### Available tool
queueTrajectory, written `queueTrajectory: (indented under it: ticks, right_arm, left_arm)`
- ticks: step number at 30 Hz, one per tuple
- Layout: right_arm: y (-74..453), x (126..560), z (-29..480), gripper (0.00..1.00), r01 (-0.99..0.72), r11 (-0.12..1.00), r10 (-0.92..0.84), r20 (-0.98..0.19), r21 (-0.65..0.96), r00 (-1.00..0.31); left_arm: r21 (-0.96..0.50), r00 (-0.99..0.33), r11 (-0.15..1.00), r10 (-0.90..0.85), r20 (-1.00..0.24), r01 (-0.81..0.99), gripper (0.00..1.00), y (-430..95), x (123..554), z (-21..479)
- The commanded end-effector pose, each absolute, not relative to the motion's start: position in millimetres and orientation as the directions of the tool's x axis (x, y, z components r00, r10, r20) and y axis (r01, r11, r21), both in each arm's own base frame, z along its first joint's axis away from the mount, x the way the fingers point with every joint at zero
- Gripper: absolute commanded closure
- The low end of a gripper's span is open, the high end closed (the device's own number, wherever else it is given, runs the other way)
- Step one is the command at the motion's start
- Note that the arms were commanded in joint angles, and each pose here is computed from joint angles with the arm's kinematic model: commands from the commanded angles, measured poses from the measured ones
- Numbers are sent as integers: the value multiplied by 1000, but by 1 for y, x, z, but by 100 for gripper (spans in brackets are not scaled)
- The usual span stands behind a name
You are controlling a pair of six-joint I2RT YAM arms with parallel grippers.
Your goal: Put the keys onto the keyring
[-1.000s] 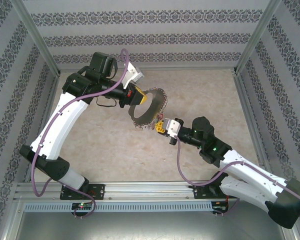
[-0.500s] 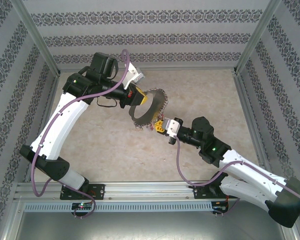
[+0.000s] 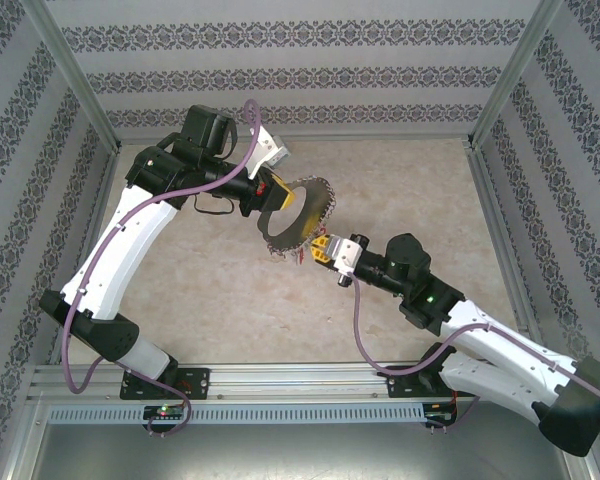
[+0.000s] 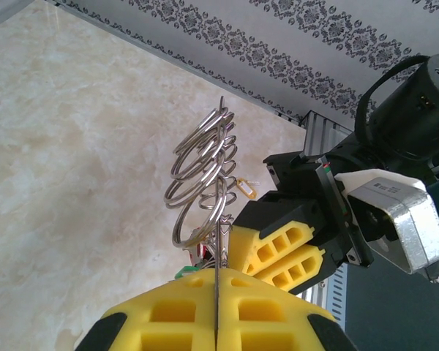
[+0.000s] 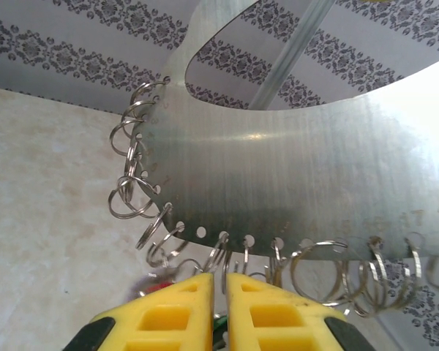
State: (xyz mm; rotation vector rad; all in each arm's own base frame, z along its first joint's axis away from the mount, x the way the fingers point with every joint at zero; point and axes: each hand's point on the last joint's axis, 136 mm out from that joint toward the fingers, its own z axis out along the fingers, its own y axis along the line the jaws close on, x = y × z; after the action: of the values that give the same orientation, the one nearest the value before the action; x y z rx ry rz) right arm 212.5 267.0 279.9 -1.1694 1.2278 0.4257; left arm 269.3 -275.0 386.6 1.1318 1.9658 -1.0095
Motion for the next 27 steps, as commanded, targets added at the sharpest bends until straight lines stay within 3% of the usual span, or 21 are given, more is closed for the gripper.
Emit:
queueTrajectory:
  ticks: [1,27]
  right_arm:
    - [263,213,281,86,-765,421,-332,-868,-487,370]
    - [280,217,286,83,-794,392,-289,-881,-465,374]
  left_arm:
    - [-251,-357,298,389,-849,921,100,-276,260,400]
    - [-259,-364,296,390,-846,919,100,-277,262,397]
